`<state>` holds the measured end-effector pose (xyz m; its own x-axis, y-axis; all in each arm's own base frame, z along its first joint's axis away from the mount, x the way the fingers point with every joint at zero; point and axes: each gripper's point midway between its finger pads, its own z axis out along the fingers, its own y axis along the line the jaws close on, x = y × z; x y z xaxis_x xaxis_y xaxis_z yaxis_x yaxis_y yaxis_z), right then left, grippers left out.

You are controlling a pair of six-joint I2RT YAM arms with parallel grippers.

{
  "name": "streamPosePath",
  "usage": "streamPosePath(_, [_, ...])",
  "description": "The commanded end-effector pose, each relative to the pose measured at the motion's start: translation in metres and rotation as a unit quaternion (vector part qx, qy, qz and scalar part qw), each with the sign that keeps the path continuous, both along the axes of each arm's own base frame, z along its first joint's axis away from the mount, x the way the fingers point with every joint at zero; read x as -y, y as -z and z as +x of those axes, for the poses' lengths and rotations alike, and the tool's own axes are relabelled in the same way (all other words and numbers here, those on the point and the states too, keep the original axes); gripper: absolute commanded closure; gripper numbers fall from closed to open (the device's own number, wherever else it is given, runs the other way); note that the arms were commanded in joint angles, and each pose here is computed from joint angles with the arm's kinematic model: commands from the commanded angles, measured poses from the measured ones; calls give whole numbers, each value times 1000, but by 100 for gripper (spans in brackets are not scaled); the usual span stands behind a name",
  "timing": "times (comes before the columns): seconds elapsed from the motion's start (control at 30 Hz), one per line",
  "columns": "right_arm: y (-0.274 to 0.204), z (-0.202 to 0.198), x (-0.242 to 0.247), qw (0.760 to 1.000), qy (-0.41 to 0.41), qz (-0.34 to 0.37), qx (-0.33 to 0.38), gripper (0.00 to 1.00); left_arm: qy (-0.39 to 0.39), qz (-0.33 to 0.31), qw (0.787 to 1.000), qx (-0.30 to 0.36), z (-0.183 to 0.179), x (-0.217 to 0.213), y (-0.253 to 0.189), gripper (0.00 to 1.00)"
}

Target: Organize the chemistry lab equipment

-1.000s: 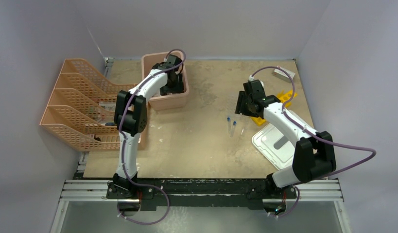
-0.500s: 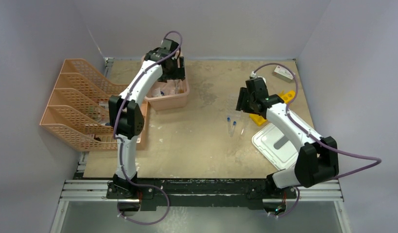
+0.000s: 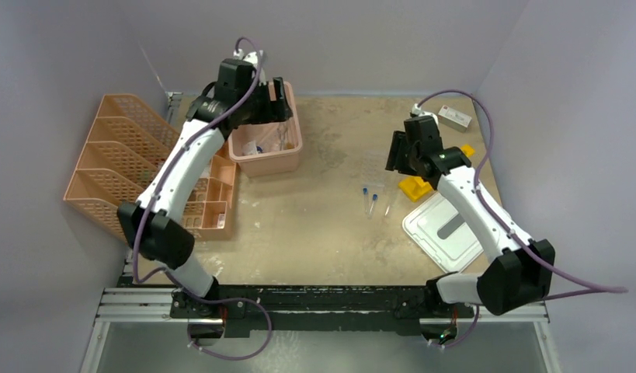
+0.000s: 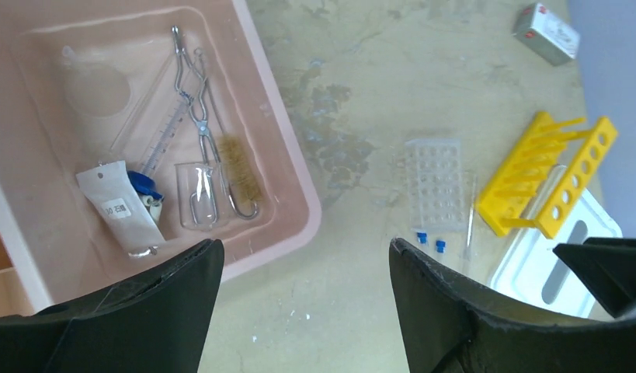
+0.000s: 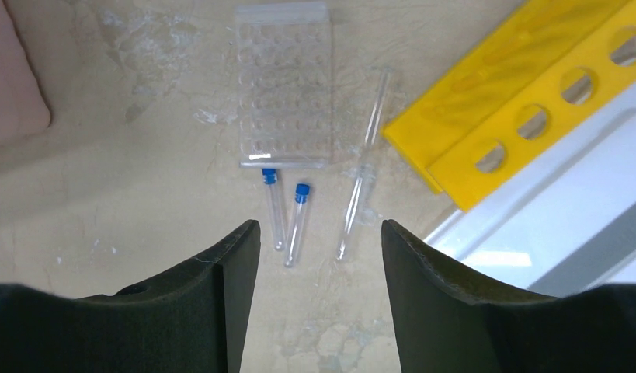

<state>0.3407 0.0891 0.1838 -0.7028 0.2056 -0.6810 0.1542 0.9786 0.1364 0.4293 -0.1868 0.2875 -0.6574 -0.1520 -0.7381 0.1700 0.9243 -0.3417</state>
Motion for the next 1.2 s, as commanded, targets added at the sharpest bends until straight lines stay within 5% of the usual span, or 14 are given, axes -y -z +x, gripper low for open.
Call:
streamPosePath(0.0, [-20, -24, 23, 999, 18, -28, 0, 39, 27, -29, 993, 109, -20, -2, -59, 22])
streamPosePath(0.17, [4, -47, 24, 998, 34, -12, -47, 48, -28, -26, 990, 136, -41, -28, -65, 9])
streamPosePath(0.33, [41, -58, 12, 996, 34, 23, -82, 57, -19, -89, 983, 158, -69, -24, -62, 8])
streamPosePath(0.73, [104, -24, 0, 993, 55, 30, -101, 53, 3, -158, 984, 83, -90, -3, -9, 14])
streamPosePath(1.17, [155, 2, -10, 989, 69, 30, -127, 53, -3, -175, 983, 57, -90, 2, -3, 17])
